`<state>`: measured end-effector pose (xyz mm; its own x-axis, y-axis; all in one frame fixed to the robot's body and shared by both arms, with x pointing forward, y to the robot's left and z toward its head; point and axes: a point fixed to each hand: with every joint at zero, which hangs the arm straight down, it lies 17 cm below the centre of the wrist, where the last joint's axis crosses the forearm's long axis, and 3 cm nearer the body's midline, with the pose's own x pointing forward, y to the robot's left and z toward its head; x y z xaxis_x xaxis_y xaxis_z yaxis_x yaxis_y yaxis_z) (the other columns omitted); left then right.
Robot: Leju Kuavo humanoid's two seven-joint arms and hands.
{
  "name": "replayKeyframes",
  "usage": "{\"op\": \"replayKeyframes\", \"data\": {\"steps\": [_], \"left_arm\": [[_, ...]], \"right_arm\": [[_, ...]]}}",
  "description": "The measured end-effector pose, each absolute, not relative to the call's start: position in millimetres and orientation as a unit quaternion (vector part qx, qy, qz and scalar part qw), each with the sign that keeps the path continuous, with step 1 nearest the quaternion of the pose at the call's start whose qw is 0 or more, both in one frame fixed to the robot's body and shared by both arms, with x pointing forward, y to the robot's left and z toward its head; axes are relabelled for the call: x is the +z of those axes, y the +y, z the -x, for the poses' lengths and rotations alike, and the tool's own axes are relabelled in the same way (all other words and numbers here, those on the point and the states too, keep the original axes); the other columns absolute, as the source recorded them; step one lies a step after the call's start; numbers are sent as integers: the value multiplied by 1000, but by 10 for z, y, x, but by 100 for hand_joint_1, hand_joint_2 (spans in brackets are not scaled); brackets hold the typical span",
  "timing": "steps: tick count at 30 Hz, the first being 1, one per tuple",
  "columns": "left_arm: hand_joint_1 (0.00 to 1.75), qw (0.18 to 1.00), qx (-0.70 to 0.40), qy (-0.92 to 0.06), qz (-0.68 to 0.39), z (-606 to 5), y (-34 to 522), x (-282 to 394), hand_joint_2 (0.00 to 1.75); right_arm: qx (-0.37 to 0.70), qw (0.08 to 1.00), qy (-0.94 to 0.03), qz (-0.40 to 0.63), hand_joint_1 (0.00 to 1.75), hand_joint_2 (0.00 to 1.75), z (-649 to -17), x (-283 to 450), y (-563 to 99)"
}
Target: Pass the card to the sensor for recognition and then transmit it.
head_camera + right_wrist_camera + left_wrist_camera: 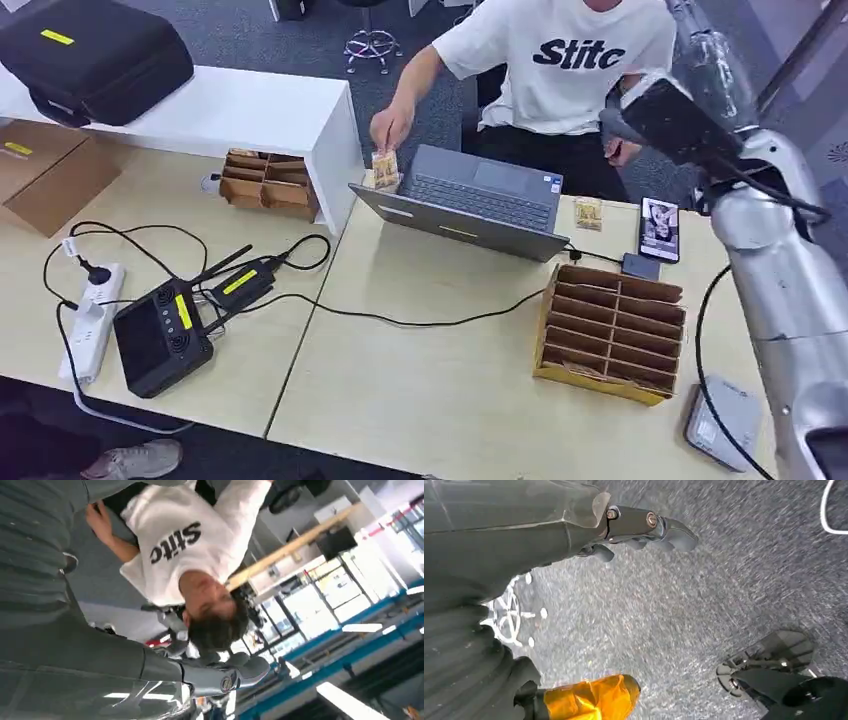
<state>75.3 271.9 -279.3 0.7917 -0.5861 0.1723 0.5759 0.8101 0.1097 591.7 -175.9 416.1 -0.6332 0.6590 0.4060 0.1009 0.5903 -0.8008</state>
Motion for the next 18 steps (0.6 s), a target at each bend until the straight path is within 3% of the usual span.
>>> {"op": "replayKeyframes", "data": {"steps": [7, 18], "left_arm": [[0, 952, -290, -96, -28, -645, 2744, -2809, 175], [0, 959, -266, -91, -28, -597, 2747, -2815, 175]], "right_arm": [[388, 333, -812, 280, 0, 175, -5686, 4140, -2264], [423, 354, -771, 319, 0, 175, -5541, 3499, -2731]]}}
